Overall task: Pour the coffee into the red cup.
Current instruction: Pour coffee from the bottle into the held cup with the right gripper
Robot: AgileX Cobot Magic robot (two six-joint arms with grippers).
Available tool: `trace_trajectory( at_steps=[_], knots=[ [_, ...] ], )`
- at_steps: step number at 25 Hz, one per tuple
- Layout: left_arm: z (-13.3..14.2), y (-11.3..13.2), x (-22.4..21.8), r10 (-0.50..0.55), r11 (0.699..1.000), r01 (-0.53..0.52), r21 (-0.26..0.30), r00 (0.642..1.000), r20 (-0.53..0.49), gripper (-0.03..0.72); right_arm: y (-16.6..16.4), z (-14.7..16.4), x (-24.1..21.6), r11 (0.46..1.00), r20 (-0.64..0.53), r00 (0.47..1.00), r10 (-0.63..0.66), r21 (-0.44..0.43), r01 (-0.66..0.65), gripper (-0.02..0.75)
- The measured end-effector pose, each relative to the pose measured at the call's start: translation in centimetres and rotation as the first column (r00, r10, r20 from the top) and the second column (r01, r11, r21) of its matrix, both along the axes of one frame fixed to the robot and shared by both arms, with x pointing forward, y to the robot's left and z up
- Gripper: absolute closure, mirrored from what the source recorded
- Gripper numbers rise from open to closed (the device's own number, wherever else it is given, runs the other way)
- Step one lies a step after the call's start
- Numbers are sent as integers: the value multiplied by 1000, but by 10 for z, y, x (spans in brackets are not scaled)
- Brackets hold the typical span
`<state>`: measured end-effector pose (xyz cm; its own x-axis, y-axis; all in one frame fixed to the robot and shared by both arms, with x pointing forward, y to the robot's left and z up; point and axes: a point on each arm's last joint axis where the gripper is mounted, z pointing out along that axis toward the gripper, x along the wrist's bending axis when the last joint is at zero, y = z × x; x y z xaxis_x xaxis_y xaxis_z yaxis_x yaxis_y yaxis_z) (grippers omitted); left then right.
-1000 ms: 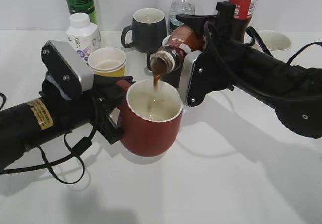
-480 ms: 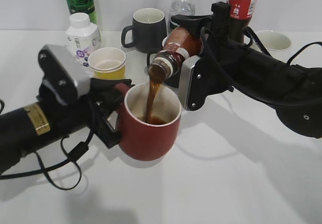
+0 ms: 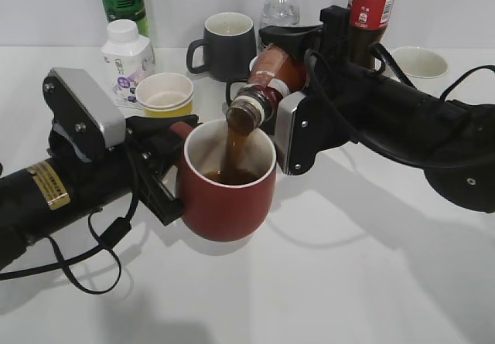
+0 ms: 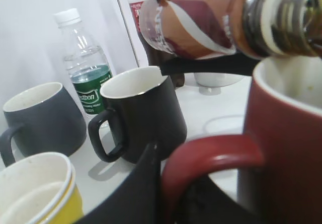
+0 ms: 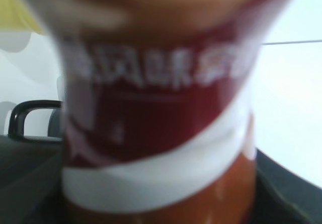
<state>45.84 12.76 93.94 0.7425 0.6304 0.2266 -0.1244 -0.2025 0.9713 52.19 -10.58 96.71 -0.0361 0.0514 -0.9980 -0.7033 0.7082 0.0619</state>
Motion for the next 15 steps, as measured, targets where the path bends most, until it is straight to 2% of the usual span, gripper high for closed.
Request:
trace_trajectory(
  at_steps=[15],
  knots=[
    [-1, 0, 0, 1, 1000, -1, 11, 1000, -9, 640, 0, 0, 0, 1000, 23, 1000, 3, -19, -2, 235]
  ],
)
